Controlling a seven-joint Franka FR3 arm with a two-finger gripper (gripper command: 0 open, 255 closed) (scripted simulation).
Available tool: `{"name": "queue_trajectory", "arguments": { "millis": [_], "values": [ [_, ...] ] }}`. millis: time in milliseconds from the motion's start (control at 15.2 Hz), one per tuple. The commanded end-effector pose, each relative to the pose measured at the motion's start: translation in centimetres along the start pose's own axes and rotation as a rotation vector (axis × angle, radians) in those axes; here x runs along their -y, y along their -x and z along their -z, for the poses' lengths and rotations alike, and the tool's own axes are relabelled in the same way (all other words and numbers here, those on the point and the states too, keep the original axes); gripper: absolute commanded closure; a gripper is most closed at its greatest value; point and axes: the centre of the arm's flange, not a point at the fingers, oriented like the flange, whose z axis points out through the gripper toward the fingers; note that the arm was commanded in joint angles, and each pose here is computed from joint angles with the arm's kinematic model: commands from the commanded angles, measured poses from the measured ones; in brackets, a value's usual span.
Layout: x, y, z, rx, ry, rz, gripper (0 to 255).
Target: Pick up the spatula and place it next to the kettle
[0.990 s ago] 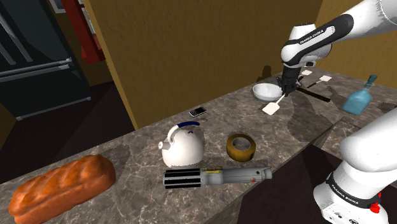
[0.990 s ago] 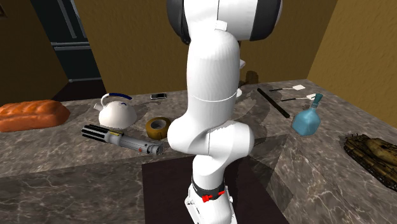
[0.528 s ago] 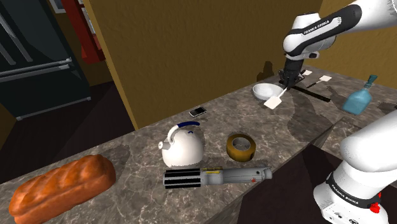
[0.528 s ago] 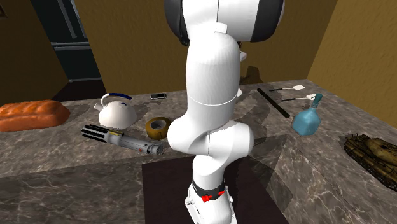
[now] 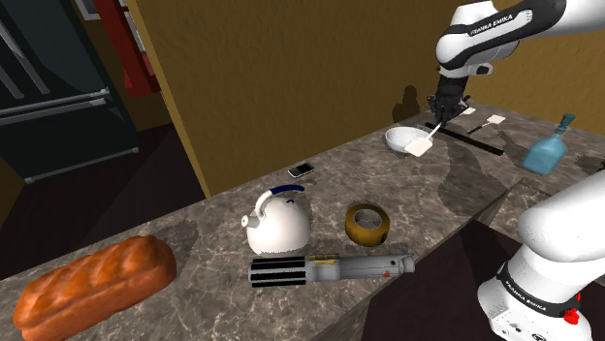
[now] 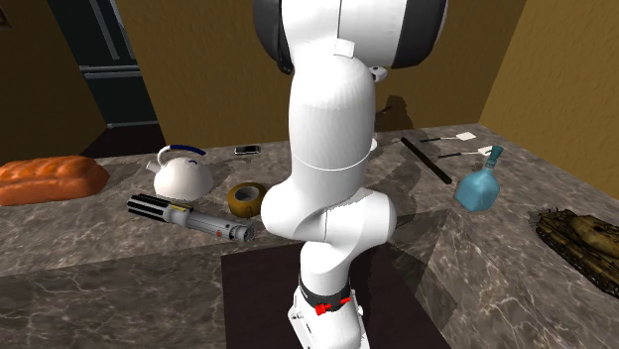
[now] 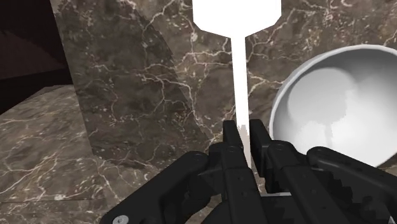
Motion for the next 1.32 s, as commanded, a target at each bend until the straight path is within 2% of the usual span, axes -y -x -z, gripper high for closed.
{"name": "queue_trajectory", "arguments": {
  "millis": [0,396,1254],
  "values": [
    [0.0,-0.1,1.1,0.0,0.0,0.0,255],
    [0.0,-0.3,4.1,0.0,0.0,0.0,255],
    [6.4,15.6,5.1,0.0,0.0,0.0,255]
  ]
}}
